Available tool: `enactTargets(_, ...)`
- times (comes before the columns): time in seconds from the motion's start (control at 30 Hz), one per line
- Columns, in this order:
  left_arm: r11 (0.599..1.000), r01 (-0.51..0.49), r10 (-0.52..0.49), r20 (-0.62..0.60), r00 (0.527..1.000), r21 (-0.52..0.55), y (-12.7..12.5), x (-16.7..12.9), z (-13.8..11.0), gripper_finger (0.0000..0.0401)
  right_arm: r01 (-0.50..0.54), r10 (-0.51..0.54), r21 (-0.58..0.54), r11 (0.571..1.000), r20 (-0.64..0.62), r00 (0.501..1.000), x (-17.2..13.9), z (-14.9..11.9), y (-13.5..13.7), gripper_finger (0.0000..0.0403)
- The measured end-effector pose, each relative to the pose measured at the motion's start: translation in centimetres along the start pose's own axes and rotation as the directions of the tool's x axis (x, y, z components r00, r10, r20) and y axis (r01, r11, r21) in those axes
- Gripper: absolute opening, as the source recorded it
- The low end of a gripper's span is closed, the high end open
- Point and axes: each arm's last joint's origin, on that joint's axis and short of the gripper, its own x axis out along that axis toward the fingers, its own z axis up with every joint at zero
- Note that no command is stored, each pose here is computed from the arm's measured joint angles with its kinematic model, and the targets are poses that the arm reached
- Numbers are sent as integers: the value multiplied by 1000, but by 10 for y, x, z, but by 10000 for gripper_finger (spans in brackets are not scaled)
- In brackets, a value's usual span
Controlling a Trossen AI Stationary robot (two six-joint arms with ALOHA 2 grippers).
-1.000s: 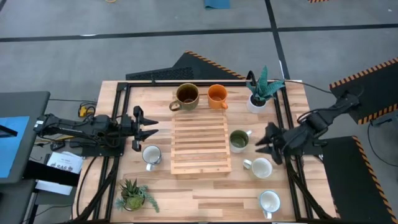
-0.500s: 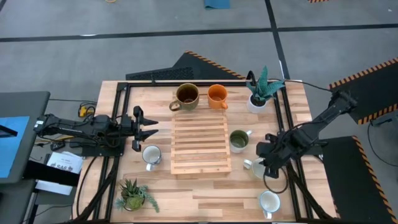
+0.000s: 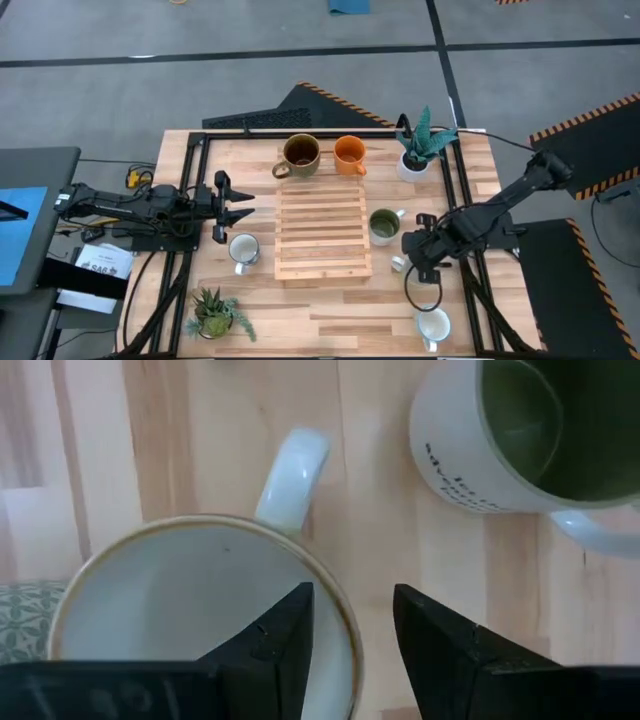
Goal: Place coffee mugs
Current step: Put the light green mug on the shelf
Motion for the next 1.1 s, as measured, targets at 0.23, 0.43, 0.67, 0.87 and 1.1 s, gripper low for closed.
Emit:
enactTargets(0.23,1000,0,0,-9,1000,1,0,0,-1,147,44,-45,-16,999,-74,996,14,2,3,159)
enactTargets(0.43,1000,1,-1,-9,1000,0,0,0,-1,147,63,-65,-23,998,-131,989,24,2,6,109)
enactTargets(0.67,1000,0,-1,-9,1000,-3,0,0,-1,147,-4,22,96,995,-188,982,15,8,0,47)
enactTargets(0.87,1000,1,-1,-9,1000,-13,0,0,-1,147,-14,24,75,997,-139,990,-33,26,-1,47)
enactTargets(1.1,1000,1,-1,-8,1000,-12,0,0,-1,147,-97,94,33,995,78,992,-117,66,6,47)
